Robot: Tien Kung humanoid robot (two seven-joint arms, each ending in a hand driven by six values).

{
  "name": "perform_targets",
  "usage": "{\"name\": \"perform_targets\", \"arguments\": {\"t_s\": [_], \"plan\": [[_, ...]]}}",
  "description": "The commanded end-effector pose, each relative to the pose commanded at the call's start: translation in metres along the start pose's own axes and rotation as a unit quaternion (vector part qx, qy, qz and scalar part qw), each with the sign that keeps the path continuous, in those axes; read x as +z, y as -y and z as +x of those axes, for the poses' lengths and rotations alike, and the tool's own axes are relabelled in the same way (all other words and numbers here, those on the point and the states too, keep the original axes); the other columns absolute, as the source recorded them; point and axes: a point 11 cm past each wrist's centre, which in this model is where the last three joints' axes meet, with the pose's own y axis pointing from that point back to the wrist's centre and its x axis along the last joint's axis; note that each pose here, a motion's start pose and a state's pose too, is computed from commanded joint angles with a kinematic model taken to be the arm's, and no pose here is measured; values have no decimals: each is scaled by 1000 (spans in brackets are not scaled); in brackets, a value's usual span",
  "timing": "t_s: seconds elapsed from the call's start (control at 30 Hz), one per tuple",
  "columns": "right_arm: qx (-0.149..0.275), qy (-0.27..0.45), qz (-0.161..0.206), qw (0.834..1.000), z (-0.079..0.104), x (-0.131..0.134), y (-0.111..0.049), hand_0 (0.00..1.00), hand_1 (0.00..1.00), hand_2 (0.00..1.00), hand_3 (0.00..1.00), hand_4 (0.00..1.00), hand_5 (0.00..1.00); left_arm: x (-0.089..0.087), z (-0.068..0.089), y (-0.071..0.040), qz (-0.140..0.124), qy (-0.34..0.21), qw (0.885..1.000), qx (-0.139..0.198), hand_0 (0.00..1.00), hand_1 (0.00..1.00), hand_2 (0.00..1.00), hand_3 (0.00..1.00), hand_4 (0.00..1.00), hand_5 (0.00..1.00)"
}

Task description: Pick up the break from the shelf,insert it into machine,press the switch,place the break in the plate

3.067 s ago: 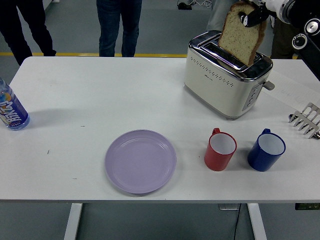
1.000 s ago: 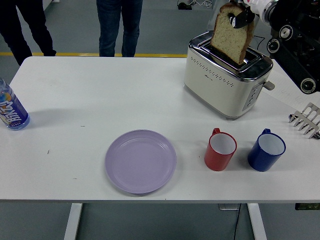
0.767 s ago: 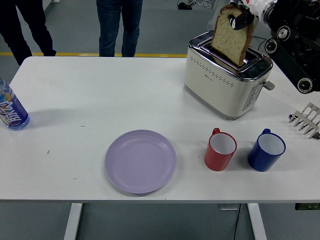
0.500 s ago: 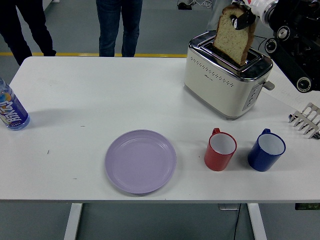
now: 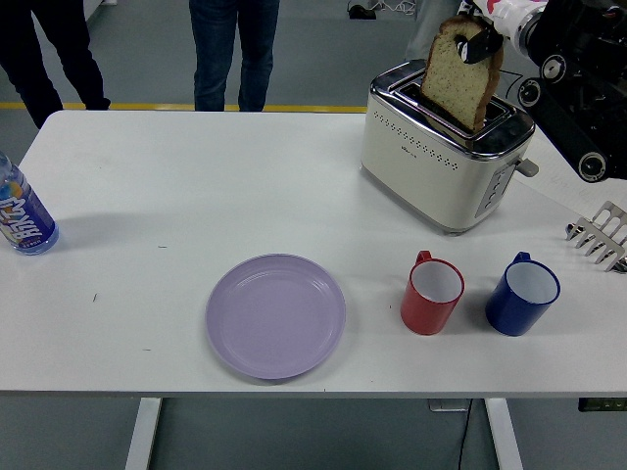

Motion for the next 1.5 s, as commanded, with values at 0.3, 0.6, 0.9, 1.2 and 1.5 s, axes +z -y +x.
{"name": "perform_targets", "arguments": {"t_s": [0.3,0.6,0.9,1.2,1.5], "plan": [[6,-1,7,1000,6,-1,-3,7,129,394,475,525,2,-1,0,0,0,0,1000,0,635,481,451,540,339,793],[-3,-8,9,1000,3,-1,-4,8,129,394,475,525,2,-2,0,0,2,1,1000,0,635,480,451,539,338,791],[-2,-9,15,1000,3,-2,-6,6,130,394,475,526,2,-4,0,1,4,1,1000,0,635,481,451,539,339,793],[4,-12,22,1000,8,-4,-9,6,130,395,475,526,2,-6,0,1,6,3,1000,1,635,481,451,539,339,792],[-1,-17,22,1000,5,-6,-9,6,129,394,474,526,2,-5,0,1,5,2,1000,1,635,481,451,539,338,794]]}}
